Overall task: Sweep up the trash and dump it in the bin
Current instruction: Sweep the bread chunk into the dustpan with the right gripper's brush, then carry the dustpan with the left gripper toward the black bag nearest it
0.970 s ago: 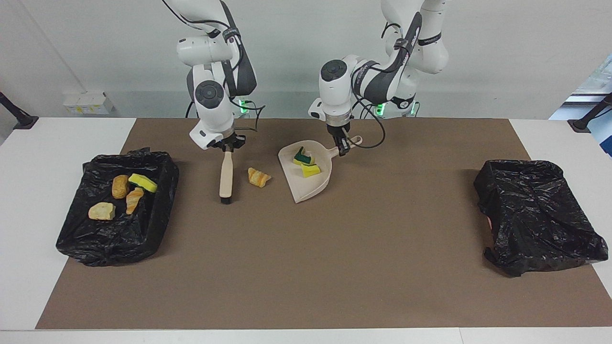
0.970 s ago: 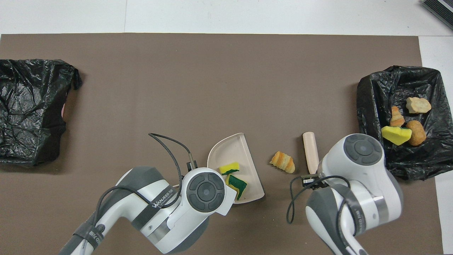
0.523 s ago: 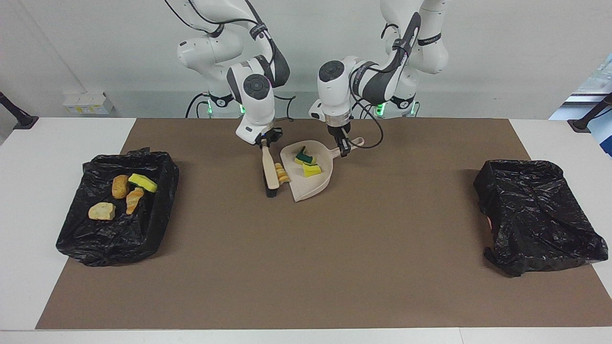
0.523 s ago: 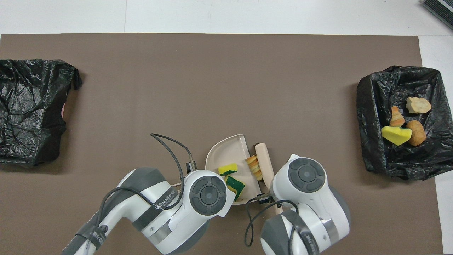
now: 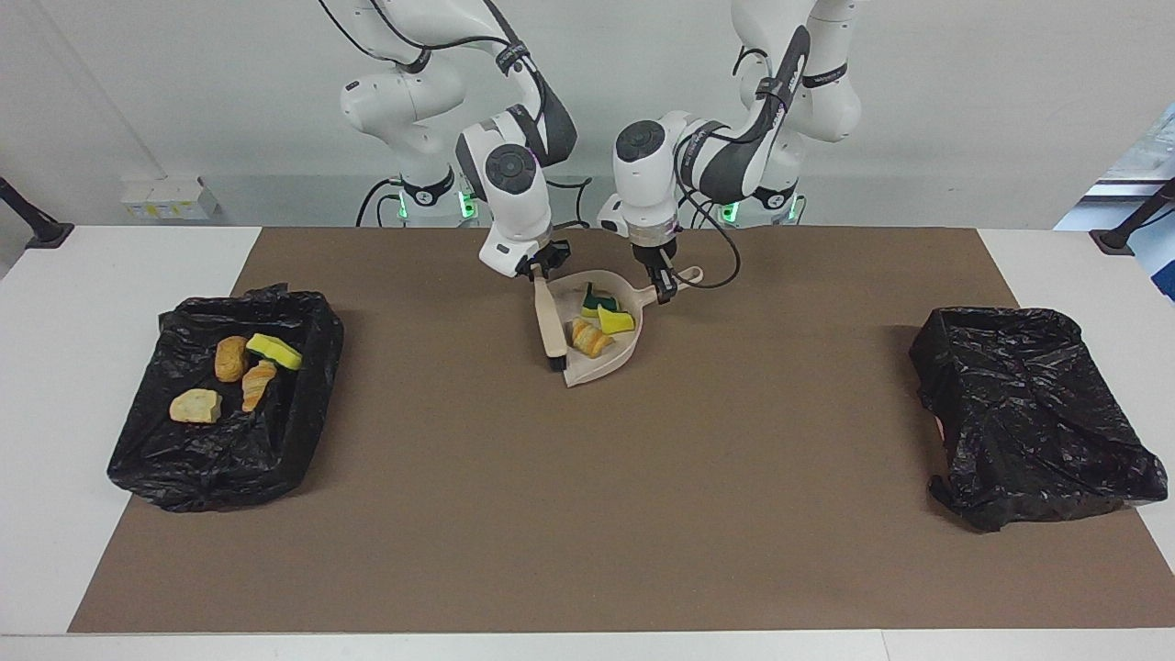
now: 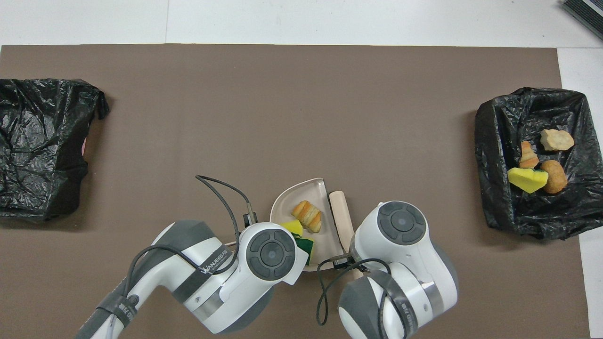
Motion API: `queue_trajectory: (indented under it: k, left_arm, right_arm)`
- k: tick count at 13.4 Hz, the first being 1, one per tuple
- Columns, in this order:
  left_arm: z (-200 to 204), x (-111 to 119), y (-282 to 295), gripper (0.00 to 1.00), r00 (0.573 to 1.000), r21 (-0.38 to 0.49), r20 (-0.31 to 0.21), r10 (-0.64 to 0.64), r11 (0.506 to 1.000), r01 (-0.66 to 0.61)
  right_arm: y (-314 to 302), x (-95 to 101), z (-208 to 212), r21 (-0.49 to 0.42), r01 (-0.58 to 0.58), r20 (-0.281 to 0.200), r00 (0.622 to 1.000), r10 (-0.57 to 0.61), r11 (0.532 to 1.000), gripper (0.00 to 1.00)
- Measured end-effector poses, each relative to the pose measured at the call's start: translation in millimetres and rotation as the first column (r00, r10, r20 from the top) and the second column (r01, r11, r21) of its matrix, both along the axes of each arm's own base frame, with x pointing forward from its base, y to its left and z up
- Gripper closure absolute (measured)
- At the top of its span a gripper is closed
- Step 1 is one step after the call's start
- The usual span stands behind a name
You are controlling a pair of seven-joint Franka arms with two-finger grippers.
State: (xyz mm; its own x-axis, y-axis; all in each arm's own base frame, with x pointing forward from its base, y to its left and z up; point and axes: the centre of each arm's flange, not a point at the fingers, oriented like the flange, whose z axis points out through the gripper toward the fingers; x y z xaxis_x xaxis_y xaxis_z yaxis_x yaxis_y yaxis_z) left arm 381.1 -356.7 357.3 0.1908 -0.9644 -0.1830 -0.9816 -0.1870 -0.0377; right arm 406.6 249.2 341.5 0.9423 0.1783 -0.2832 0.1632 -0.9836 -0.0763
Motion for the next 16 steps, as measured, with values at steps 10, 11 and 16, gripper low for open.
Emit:
queue_trajectory:
  k: [10,11,16]
  left_arm:
    - [90.2,92.8,145.3,0.67,0.995,-0.054,0.065,-0.069,0.996,0.073]
    - [103.2,102.3,168.6,0.67,0.995,-0.052,0.067,-0.073,0.996,0.076]
    - [154.8,150.3,309.5,0.67,0.987,-0.057,0.12,0.108,0.993,-0.102]
  right_arm:
    - [10.5,13.0,53.5,-0.051,0.022,0.069,0.997,-0.019,0.998,0.74]
    - [27.8,5.2,54.4,-0.051,0.034,0.087,0.996,-0.029,0.998,0.74]
    - [116.2,-36.1,34.4,-0.036,0.092,0.083,0.993,-0.089,0.995,0.74]
